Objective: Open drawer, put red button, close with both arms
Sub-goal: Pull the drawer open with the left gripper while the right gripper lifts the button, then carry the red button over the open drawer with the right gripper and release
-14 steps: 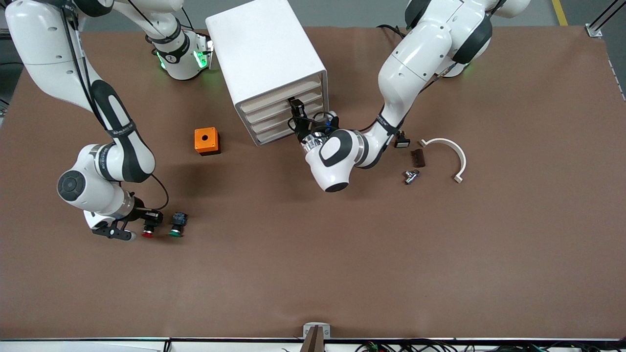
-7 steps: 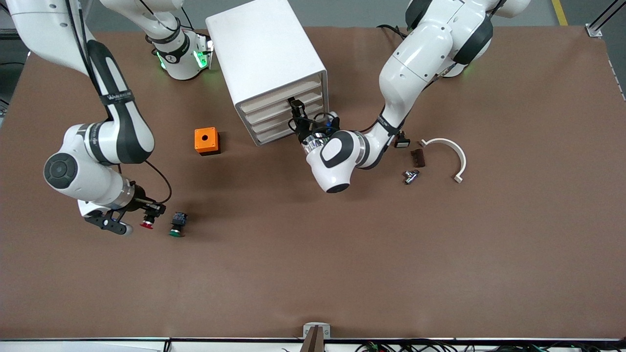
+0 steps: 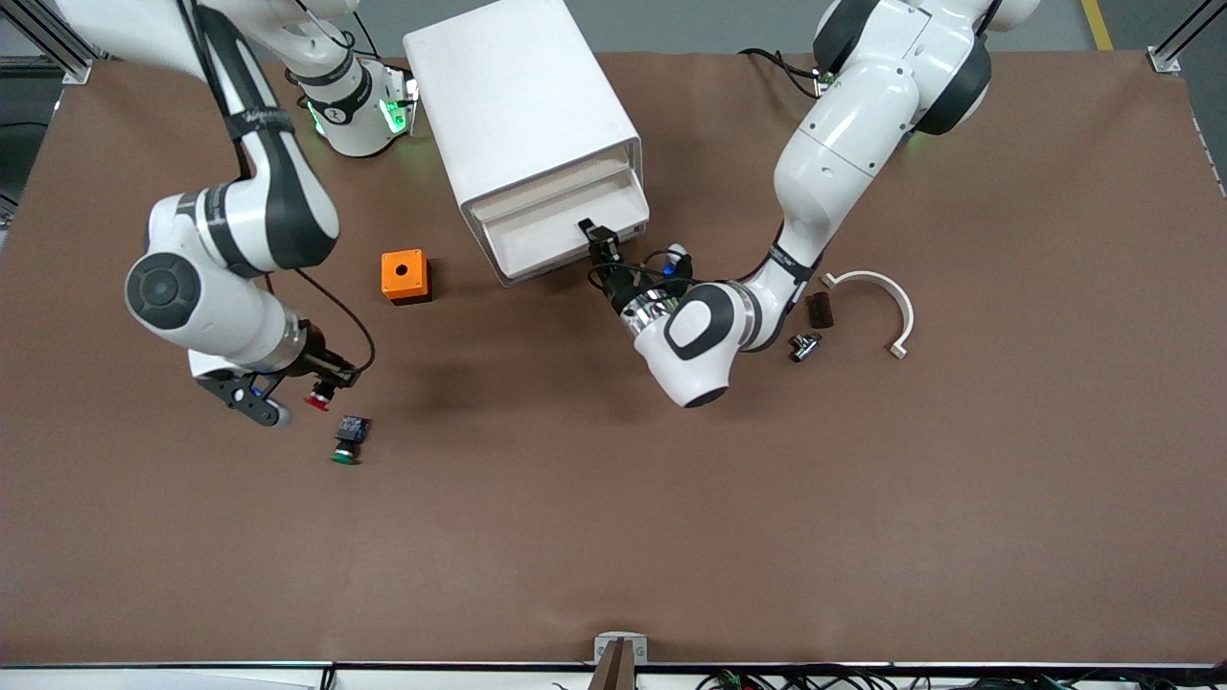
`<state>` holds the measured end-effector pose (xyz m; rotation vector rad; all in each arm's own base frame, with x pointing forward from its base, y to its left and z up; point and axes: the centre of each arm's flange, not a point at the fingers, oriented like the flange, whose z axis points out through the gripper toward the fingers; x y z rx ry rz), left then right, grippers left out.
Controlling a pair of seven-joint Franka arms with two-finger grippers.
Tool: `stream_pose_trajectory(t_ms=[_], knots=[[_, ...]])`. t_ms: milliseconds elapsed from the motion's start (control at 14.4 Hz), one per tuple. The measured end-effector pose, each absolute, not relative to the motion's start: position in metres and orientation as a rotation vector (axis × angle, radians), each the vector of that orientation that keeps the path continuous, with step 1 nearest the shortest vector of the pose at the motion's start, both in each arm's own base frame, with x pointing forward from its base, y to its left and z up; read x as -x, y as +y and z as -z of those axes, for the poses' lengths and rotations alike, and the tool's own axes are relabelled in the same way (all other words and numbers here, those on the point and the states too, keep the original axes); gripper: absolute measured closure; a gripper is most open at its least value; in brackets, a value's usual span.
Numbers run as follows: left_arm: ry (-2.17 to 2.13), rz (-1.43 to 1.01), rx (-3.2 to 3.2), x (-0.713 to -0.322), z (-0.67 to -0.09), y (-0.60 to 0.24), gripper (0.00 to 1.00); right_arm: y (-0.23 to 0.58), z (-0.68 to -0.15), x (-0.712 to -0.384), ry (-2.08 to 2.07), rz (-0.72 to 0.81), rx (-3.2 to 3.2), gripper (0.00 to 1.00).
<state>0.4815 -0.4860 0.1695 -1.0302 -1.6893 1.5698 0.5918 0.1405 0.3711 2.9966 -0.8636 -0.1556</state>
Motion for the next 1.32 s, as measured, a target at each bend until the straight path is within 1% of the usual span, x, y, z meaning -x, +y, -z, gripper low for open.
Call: stream_pose_trajectory(t_ms=[278,486,764,834,903,973,1112,1320], knots=[[-1.74,-1.615,0.985,-0.512,-0.17,-0.456,0.87,0.215,-0.402,-0.561,-1.016,0.193,-2.961,0.59],[-1.77,-1.642,0.959,-0.53,-0.171,-0.435,0.85,0.282,-0.412,-0.529,-1.117,0.186,-2.92,0.59],[-1.779,-1.652,0.964,-0.534,-0.171,-0.431,0.82,0.363,-0.414,-0.481,-1.239,0.157,-2.874,0.59],[-1.781,-1.657,0.972,-0.535,-0.171,-0.431,0.79,0.378,-0.415,-0.471,-1.273,0.149,-2.865,0.59],[-1.782,-1.668,0.989,-0.536,-0.172,-0.43,0.7,0.39,-0.415,-0.462,-1.303,0.142,-2.857,0.59],[-1.782,-1.689,1.019,-0.539,-0.173,-0.428,0.59,0.401,-0.416,-0.454,-1.338,0.134,-2.85,0.59],[-1.776,-1.752,1.109,-0.548,-0.178,-0.422,0.4,0.422,-0.415,-0.44,-1.411,0.118,-2.841,0.59],[-1.747,-1.919,1.302,-0.566,-0.192,-0.414,0.1,0.452,-0.399,-0.423,-1.525,0.107,-2.817,0.59]])
